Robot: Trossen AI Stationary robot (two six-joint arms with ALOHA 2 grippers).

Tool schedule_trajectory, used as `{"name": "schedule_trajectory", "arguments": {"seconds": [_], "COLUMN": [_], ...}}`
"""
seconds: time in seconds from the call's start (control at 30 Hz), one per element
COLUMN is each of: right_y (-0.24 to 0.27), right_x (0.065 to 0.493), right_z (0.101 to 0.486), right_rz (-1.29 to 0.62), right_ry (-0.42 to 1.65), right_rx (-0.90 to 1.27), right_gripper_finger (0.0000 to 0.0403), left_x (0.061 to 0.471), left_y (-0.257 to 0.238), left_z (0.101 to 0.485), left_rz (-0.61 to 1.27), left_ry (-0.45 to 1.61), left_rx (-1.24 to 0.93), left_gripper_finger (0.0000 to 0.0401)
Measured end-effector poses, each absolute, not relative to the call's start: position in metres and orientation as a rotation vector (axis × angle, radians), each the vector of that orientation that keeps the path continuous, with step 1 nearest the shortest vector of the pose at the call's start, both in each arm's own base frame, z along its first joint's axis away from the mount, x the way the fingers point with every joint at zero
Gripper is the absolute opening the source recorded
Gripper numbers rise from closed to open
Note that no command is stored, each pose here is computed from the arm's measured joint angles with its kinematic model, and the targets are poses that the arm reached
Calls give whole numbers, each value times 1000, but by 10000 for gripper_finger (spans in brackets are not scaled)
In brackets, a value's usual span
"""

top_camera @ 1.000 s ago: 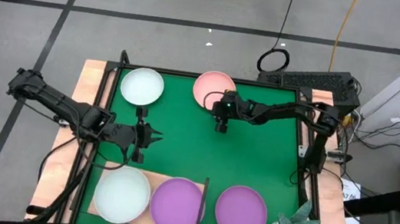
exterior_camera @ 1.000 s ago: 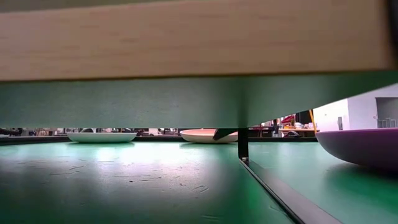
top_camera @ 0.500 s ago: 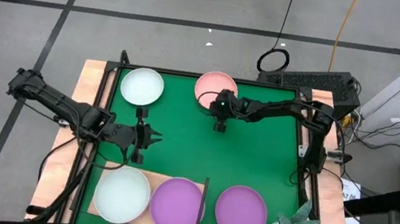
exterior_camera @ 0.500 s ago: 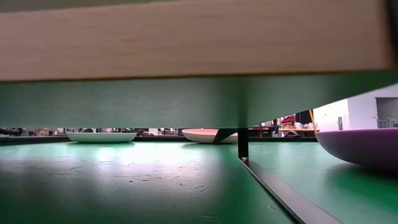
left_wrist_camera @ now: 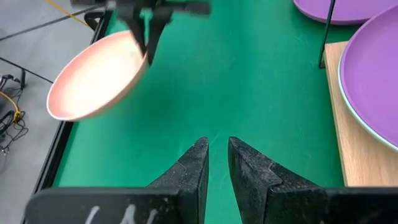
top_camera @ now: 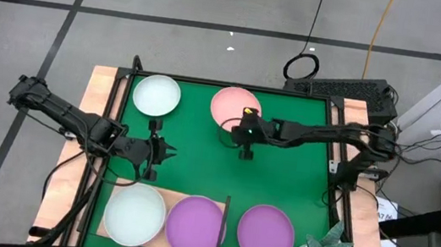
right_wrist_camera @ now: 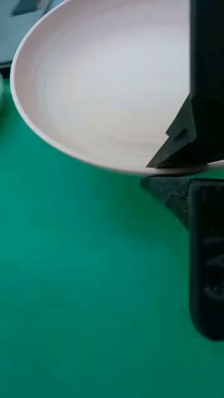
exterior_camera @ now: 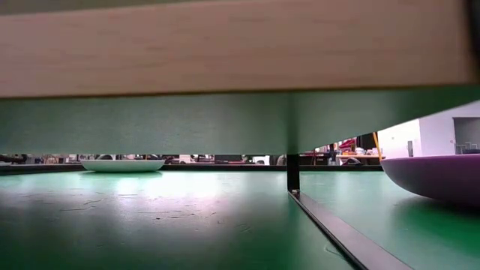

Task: Place and stack plates onto a shelf
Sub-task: Stack the orange plate on top of the purple plate on the shelf

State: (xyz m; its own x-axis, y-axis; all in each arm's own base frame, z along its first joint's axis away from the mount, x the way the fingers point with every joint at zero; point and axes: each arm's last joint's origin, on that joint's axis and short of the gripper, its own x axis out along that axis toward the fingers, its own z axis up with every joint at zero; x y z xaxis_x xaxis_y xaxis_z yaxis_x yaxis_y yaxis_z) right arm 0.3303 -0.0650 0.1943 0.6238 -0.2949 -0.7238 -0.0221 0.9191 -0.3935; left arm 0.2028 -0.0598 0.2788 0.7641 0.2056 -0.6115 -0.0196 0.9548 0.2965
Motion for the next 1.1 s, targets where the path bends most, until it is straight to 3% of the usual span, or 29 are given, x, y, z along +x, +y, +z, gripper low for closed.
{"name": "schedule_trajectory", "arguments": {"seconds": [0.53,0.8,1.1], "right_y": [41,92,150], "right_x": [312,310,306], "right_z": [292,314,314], "right_rz": [-2,-93,70], "right_ry": [512,262,121], "right_rx": [-207,-68,18], "right_gripper_finger": [1,0,0], "left_x": [203,203,203], "left_y": [-60,-60,-60], "left_z": [279,279,279], "left_rz": [129,137,139], "left_ry": [684,686,686], "left_rx": [267,246,242], "left_gripper_finger": [67,67,67]}}
